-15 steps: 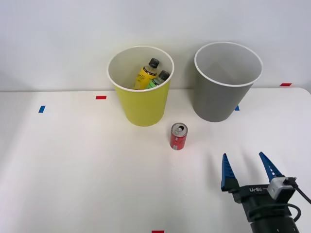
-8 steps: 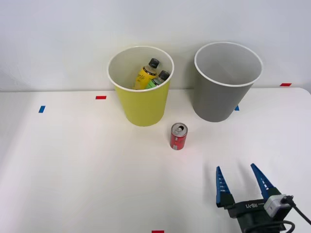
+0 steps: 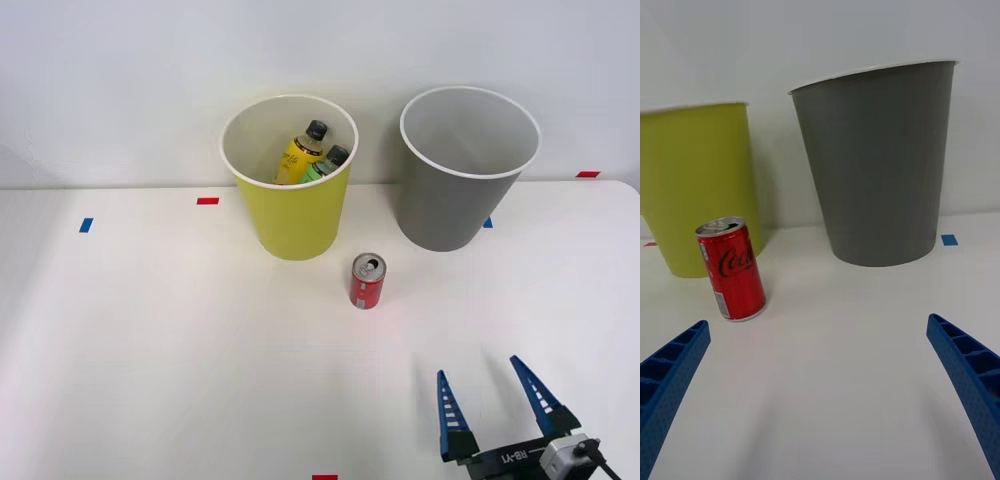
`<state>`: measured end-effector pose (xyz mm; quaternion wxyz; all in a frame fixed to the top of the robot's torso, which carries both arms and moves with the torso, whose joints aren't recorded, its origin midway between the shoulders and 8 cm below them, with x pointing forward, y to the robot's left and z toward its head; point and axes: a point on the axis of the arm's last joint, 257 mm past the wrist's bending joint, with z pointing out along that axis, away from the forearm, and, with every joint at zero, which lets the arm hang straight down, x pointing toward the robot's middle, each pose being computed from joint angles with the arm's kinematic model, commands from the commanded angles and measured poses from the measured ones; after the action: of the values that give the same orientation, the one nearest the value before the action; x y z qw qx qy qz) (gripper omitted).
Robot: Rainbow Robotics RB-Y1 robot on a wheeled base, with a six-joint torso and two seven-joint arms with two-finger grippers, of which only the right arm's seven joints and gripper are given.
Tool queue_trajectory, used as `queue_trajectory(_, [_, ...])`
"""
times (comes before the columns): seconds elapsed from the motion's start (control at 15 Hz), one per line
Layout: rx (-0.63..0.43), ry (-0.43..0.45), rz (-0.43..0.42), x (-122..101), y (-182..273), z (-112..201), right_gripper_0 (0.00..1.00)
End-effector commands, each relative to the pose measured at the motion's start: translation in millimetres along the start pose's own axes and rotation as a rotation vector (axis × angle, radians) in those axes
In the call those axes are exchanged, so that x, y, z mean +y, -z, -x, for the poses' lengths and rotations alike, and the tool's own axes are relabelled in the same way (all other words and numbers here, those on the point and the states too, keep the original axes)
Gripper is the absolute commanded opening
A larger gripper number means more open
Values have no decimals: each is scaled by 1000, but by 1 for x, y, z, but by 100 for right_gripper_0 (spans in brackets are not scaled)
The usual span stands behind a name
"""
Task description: Put cans in the gray bin, plastic bottles in the light green bin
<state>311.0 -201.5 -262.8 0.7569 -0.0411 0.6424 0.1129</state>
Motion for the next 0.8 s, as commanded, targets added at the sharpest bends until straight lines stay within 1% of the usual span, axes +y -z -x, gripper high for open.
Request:
queue_trajectory(0.07, [21, 20, -18, -5, 10, -5, 100])
queue_trajectory(0.33, [63, -7, -75, -18, 35, -14, 100])
queue_trajectory(0.47, [80, -10, -84, -20, 42, -18, 100])
queue_trajectory(0.8, [81, -22, -106, -24, 47, -17, 100])
